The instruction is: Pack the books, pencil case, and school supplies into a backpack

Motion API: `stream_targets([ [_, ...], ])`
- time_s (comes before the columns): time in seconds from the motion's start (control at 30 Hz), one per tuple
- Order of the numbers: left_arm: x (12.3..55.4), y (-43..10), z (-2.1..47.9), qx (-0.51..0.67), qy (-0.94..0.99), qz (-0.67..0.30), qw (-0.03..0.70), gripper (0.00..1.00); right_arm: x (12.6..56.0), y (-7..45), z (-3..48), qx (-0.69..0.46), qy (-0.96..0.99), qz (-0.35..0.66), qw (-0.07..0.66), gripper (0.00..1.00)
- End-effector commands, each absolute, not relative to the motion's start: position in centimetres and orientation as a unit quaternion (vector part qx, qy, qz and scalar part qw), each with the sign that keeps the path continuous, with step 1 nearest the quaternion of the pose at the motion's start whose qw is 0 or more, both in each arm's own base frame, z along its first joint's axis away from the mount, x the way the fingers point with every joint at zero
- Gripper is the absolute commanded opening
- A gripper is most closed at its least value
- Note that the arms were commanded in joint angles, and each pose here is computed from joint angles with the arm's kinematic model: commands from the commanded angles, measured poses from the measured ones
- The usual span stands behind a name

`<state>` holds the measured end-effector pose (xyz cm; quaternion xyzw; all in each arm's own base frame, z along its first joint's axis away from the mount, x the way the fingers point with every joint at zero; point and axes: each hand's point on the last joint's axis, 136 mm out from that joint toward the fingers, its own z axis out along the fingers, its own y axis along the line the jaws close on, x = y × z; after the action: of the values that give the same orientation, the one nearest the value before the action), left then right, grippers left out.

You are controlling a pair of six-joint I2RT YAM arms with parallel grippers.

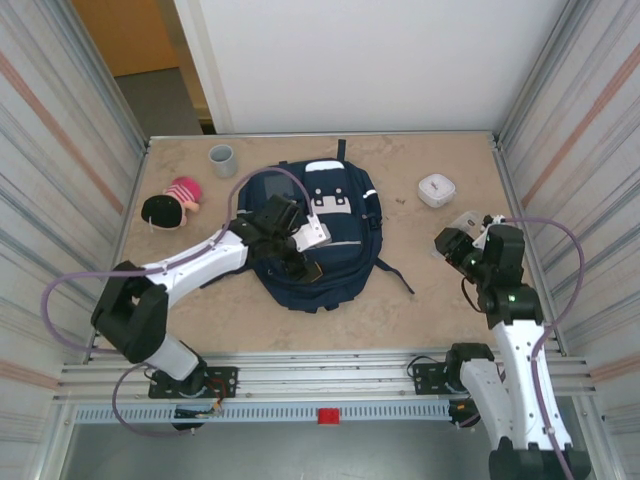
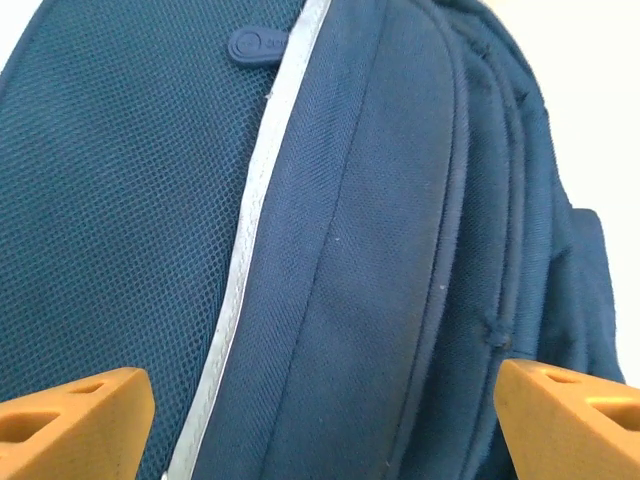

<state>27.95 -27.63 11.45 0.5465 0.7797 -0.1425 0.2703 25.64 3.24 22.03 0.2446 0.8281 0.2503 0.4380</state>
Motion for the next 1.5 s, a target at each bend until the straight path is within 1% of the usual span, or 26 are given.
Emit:
stream_targets([
  [0.0, 29.1, -28.2, 11.8, 0.569, 0.765, -0.118, 0.278, 0.88, 25.6, 3.5, 23.6, 0.205, 0.812, 0.256, 0.483, 0.33],
  [0.1, 30.8, -27.6, 11.3, 0.554, 0.779, -0.077, 0.281, 0.85, 25.3, 3.6, 23.7, 0.202, 0.810, 0.259, 0.486, 0.33],
  [0.17, 31.7, -27.4, 11.9, 0.541, 0.786, -0.060, 0.293, 0.82, 25.1, 3.8, 23.5, 0.198, 0.814, 0.259, 0.481, 0.33],
  [0.4, 33.7, -27.3, 15.3, 0.503, 0.781, -0.037, 0.368, 0.62, 25.2, 4.0, 23.9, 0.163, 0.819, 0.248, 0.492, 0.33],
  [0.47, 33.7, -27.4, 14.8, 0.507, 0.780, -0.035, 0.365, 0.61, 25.4, 4.0, 24.3, 0.154, 0.816, 0.245, 0.500, 0.33],
  [0.57, 33.0, -28.1, 13.2, 0.528, 0.776, -0.046, 0.342, 0.65, 25.6, 4.1, 24.7, 0.141, 0.814, 0.243, 0.509, 0.33],
  [0.77, 30.9, -29.6, 9.9, 0.596, 0.743, -0.022, 0.303, 0.66, 25.9, 4.6, 24.6, 0.129, 0.820, 0.250, 0.499, 0.33],
  [0.8, 30.7, -29.7, 9.7, 0.601, 0.741, -0.014, 0.300, 0.63, 25.9, 4.7, 24.5, 0.127, 0.820, 0.252, 0.498, 0.33],
  [0.83, 30.7, -29.7, 9.7, 0.605, 0.738, -0.006, 0.299, 0.54, 25.9, 4.8, 24.5, 0.125, 0.820, 0.254, 0.497, 0.34],
  [0.87, 30.9, -29.7, 10.1, 0.603, 0.737, 0.002, 0.304, 0.43, 25.9, 4.9, 24.6, 0.120, 0.818, 0.256, 0.501, 0.34],
  [0.93, 31.1, -29.8, 11.5, 0.592, 0.740, 0.001, 0.319, 0.27, 26.0, 5.1, 24.7, 0.108, 0.815, 0.259, 0.507, 0.34],
  [0.97, 31.0, -29.9, 12.4, 0.586, 0.741, -0.005, 0.327, 0.19, 25.9, 5.3, 24.8, 0.099, 0.813, 0.260, 0.512, 0.34],
  [1.0, 30.8, -30.0, 13.1, 0.583, 0.742, -0.014, 0.332, 0.14, 25.9, 5.5, 25.1, 0.086, 0.810, 0.262, 0.517, 0.34],
  [1.03, 30.3, -30.3, 14.3, 0.578, 0.742, -0.032, 0.339, 0.09, 25.8, 5.9, 25.4, 0.068, 0.807, 0.264, 0.524, 0.35],
  [1.07, 29.6, -30.8, 15.5, 0.575, 0.740, -0.060, 0.344, 0.07, 25.7, 6.3, 25.8, 0.049, 0.804, 0.267, 0.529, 0.36],
  [1.23, 23.8, -33.9, 20.9, 0.564, 0.709, -0.257, 0.336, 0.05, 25.1, 9.4, 28.4, -0.068, 0.762, 0.314, 0.563, 0.40],
  [1.27, 23.4, -34.2, 21.6, 0.554, 0.711, -0.276, 0.335, 0.05, 24.9, 9.9, 28.8, -0.086, 0.755, 0.318, 0.567, 0.40],
  [1.33, 23.3, -34.3, 22.5, 0.533, 0.721, -0.291, 0.334, 0.05, 24.4, 11.2, 29.0, -0.138, 0.743, 0.321, 0.571, 0.40],
  [1.47, 24.5, -33.7, 23.3, 0.513, 0.732, -0.277, 0.352, 0.05, 22.6, 14.8, 28.5, -0.260, 0.715, 0.308, 0.571, 0.39],
])
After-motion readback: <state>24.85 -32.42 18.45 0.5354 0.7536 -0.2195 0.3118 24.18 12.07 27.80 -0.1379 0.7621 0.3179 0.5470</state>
